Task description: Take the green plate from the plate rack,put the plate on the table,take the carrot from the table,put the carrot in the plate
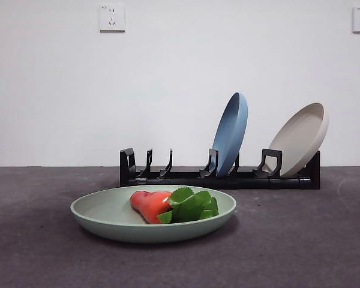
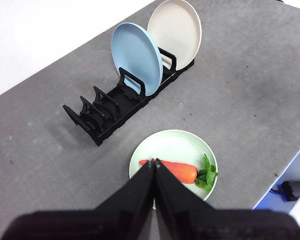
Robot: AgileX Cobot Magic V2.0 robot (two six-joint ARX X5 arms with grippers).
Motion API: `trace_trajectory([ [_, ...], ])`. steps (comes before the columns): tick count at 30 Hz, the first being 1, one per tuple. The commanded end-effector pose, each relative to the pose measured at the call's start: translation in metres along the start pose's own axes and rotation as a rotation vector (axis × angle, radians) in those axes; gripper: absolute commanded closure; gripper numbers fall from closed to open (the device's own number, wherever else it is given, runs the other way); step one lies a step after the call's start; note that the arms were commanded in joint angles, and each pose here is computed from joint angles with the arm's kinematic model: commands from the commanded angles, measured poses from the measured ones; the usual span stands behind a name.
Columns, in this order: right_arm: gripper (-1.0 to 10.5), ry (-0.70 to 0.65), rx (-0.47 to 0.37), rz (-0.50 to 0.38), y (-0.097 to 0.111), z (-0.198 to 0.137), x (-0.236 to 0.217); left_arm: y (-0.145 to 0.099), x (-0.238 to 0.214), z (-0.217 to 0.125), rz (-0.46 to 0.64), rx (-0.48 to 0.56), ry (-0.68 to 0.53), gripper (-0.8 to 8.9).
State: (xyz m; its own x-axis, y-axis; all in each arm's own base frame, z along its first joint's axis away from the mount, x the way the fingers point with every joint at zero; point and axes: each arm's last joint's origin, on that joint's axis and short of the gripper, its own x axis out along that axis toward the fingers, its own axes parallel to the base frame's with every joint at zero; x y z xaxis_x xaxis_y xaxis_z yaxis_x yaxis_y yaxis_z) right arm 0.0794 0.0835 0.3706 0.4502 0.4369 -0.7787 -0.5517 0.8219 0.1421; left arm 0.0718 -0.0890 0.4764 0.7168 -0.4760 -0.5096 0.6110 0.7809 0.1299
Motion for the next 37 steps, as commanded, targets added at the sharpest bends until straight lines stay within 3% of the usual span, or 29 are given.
trace_trajectory([
  [1,9.5,-0.006,0.005,0.000,0.000,0.000,0.000,0.000,0.000,0.000,0.005,-0.007,-0.002,8.17],
  [10,9.5,-0.006,0.005,0.000,0.000,0.000,0.000,0.000,0.001,0.000,0.008,0.017,0.005,8.17],
  [14,9.5,-0.006,0.005,0.000,0.000,0.000,0.000,0.005,0.000,0.006,0.045,0.030,-0.062,8.17],
  [18,9.5,-0.006,0.005,0.000,0.000,0.000,0.000,0.023,-0.008,0.013,0.173,0.021,-0.192,8.17],
  [24,9.5,-0.010,0.006,0.001,0.000,0.000,-0.001,0.049,-0.020,-0.003,0.394,-0.100,-0.417,8.17],
  [32,9.5,-0.011,0.006,0.001,0.000,0.000,-0.001,0.062,0.001,-0.067,0.717,-0.144,-0.665,8.17],
  [37,9.5,-0.011,0.006,0.001,0.000,-0.001,-0.001,0.065,0.030,-0.119,0.824,-0.163,-0.699,8.17],
])
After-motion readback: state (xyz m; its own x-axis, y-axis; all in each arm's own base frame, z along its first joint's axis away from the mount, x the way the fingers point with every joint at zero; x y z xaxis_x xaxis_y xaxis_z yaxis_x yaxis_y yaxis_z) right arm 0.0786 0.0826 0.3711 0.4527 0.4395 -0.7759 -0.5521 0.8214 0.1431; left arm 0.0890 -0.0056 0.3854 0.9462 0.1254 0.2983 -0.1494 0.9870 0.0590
